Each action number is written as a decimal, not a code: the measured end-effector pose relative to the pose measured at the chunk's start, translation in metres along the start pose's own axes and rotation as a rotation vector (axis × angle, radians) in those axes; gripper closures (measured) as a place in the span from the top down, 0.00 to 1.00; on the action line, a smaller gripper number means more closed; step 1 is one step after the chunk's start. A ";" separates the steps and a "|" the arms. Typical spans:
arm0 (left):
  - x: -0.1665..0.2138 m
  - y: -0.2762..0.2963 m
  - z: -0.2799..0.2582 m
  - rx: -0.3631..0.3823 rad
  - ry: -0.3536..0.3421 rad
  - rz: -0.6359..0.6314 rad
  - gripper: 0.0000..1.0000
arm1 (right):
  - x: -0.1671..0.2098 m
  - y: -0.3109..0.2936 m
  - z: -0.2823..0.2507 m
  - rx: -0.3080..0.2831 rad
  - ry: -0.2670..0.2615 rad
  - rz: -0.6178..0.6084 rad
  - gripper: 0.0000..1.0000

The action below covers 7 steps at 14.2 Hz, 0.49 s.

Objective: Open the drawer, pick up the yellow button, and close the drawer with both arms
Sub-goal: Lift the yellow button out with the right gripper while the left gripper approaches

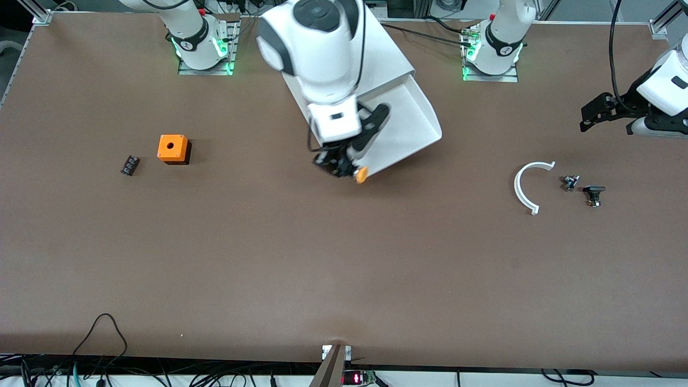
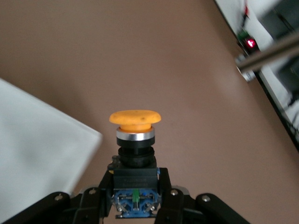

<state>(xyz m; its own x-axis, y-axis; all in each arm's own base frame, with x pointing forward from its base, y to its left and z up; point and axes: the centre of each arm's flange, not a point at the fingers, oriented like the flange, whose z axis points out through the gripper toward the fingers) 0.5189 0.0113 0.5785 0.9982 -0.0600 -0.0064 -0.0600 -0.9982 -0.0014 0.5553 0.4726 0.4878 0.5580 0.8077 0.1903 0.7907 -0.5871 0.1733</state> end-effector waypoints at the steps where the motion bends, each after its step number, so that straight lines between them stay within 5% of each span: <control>1: 0.001 0.006 0.001 -0.005 0.001 0.005 1.00 | -0.017 0.031 0.008 0.002 -0.025 0.055 0.41; 7: 0.014 0.058 0.016 0.002 -0.002 -0.055 1.00 | -0.149 0.181 0.078 0.032 -0.217 0.404 0.41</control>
<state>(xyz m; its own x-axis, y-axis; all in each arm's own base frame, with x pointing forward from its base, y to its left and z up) 0.5294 -0.0478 0.5621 1.0000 -0.0050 -0.0079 -0.0051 -1.0000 -0.0040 0.6348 0.2503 0.4154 0.8604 0.5087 0.0290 0.5041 -0.8582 0.0968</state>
